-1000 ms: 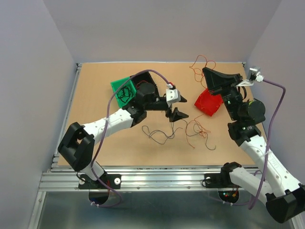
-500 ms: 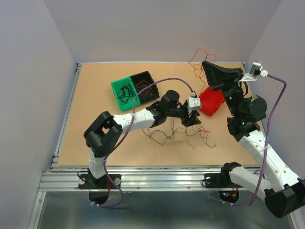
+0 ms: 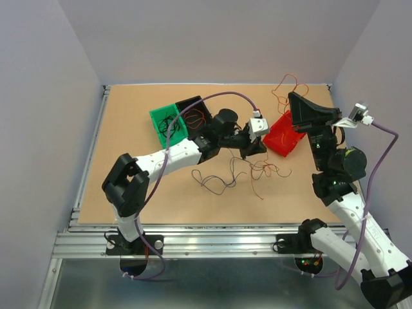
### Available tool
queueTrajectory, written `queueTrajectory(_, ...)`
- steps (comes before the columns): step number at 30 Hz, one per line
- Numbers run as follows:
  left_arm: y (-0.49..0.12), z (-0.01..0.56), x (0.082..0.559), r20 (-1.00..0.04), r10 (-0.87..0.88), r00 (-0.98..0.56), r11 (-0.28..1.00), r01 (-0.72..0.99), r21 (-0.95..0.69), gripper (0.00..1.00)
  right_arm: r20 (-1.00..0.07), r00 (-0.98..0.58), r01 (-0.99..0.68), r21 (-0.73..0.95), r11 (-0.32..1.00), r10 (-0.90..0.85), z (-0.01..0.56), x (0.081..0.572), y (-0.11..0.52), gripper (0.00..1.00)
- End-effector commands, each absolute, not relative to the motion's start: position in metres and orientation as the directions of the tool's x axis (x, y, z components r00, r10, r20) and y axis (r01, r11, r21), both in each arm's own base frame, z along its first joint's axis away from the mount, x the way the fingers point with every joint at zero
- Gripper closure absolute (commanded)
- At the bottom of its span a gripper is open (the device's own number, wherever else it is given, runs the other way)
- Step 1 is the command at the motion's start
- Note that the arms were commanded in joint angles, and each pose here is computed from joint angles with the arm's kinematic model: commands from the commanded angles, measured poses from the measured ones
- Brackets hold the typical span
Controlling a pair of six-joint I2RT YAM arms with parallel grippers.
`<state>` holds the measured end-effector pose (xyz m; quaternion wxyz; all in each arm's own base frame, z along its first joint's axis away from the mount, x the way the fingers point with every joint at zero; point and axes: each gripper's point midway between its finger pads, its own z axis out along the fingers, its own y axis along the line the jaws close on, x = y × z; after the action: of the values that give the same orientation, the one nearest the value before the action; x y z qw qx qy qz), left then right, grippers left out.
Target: Untangle the cables
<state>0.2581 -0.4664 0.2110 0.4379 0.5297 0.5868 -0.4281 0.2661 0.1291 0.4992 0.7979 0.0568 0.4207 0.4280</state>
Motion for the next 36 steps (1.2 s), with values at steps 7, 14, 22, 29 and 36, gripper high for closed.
queueTrajectory(7,-0.408,0.406,0.224,-0.990,0.054,0.131,0.126,0.982,0.137,1.00,-0.863,0.152,-0.573,0.320,0.755,0.481,0.379,0.274,0.150,0.99)
queueTrajectory(14,-0.387,0.426,0.222,-0.988,0.052,0.148,0.181,0.971,0.156,1.00,-0.925,0.068,-0.799,0.174,0.576,0.375,0.339,0.253,0.202,0.99)
queueTrajectory(22,-0.363,0.411,0.265,-0.989,0.116,0.093,0.323,0.938,0.126,1.00,-0.934,0.057,-0.850,0.141,0.508,0.354,0.335,0.263,0.221,0.99)
queueTrajectory(29,-0.320,0.388,0.354,-0.989,0.143,0.038,0.468,0.878,0.101,1.00,-0.929,-0.004,-0.847,0.200,0.493,0.371,0.329,0.303,0.239,0.99)
queueTrajectory(36,-0.285,0.348,0.428,-0.981,0.183,-0.069,0.589,0.807,0.053,1.00,-0.921,-0.077,-0.829,0.272,0.488,0.382,0.316,0.369,0.275,0.99)
